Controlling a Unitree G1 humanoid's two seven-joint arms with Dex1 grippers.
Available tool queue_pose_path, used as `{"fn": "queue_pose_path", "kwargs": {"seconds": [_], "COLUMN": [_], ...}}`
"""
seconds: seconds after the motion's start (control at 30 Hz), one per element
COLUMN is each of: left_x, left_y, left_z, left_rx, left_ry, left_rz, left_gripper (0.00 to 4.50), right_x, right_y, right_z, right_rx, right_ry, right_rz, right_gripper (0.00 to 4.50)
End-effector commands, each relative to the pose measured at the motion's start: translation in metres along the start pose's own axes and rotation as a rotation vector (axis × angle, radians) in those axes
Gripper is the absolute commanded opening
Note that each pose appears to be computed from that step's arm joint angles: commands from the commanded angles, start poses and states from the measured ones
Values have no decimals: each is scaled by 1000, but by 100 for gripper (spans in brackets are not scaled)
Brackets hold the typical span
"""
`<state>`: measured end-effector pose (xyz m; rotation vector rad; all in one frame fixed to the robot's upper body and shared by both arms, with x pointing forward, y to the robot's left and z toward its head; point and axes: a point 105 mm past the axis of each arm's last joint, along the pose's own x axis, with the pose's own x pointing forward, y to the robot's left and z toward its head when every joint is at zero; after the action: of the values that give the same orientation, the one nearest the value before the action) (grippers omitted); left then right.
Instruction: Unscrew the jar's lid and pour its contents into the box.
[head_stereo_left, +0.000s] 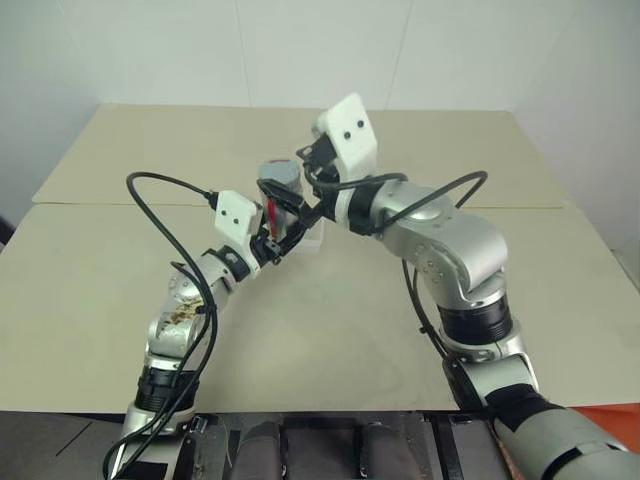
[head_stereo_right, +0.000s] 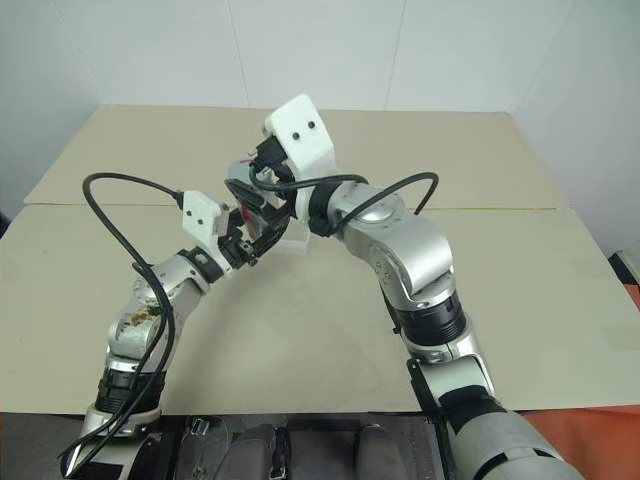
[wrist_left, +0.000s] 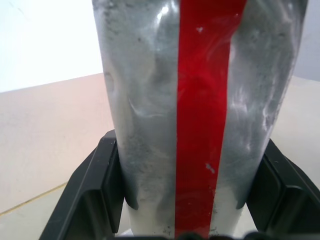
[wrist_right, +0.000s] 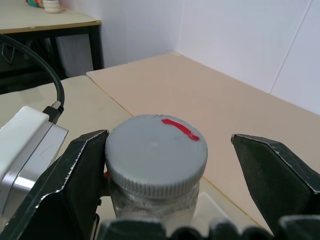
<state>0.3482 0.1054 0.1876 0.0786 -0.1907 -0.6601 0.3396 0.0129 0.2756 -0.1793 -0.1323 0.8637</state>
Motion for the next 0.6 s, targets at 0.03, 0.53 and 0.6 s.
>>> {"fn": "queue_pose_path", "kwargs": {"seconds": [0.03,0.53,0.6], "left_x": [1,-6,-8], "left_y": [-4,0,2], "left_z": [18,19,20], "left_rx": [44,28,29], "left_ry": [-57,-50,-50], "left_rz": [-23,-30,-33], "left_gripper": [281,281,281], "right_x": [0,-12,-14], "right_y": [0,-8,-8], "right_z": [20,14,15], "right_rx": [-45,-52,-56], "right_ry": [-73,-56,-59], "right_rz": [-9,-25,-22], "right_gripper": [446,446,446]}}
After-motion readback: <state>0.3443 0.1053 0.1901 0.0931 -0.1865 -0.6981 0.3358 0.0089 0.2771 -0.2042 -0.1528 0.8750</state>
